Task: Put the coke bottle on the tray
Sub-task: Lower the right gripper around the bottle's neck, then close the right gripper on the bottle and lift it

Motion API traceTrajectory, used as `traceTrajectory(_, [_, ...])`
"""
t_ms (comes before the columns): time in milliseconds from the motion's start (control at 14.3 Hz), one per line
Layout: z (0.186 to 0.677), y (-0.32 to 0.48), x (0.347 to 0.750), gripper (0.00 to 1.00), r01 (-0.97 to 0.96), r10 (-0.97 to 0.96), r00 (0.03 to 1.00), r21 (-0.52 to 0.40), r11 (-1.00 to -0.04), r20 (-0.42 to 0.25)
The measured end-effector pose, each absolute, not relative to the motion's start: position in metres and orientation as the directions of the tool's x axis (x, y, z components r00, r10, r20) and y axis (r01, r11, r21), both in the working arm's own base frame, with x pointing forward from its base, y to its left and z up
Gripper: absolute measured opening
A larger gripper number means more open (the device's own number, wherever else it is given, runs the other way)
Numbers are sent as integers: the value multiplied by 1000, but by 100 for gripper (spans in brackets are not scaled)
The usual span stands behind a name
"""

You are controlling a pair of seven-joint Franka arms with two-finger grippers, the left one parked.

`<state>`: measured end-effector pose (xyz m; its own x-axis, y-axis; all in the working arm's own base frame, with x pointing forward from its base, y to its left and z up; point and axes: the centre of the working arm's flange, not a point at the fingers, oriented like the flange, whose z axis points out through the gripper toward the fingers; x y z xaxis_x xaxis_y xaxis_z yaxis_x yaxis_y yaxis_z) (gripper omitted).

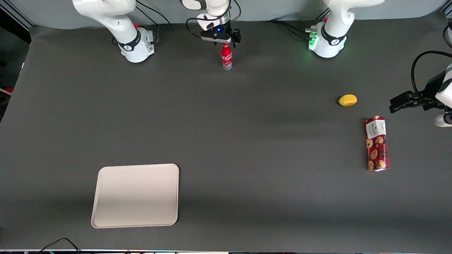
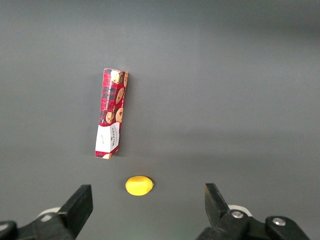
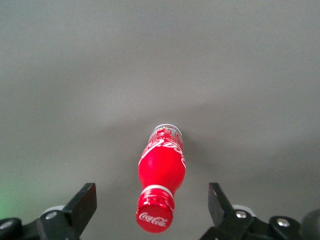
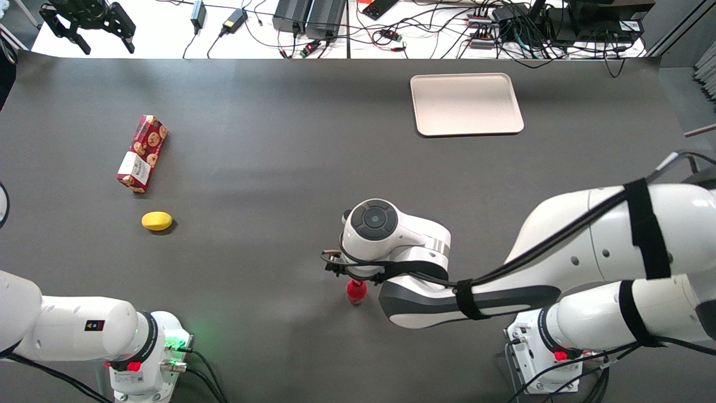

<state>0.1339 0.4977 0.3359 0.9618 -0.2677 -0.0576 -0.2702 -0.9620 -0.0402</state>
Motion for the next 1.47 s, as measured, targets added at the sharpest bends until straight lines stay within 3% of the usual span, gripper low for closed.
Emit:
traceTrajectory(280, [332,501,122,99,-273,-270,959,-32,-961,-82])
traceTrajectory(490, [332,503,115,91,-267,-264,961,-32,-963,-82])
traceTrajectory(1119, [332,503,116,87,-220,-219,975,-38,-975,-33])
traceTrajectory(1189, [332,503,116,83,-219,-218,976,-38,-975,-31])
traceTrajectory(1329, [332,503,116,60,-218,-217,976,-38,-975,-31])
traceTrajectory(1469, [332,503,116,54,-218,-217,976,-38,-975,-30])
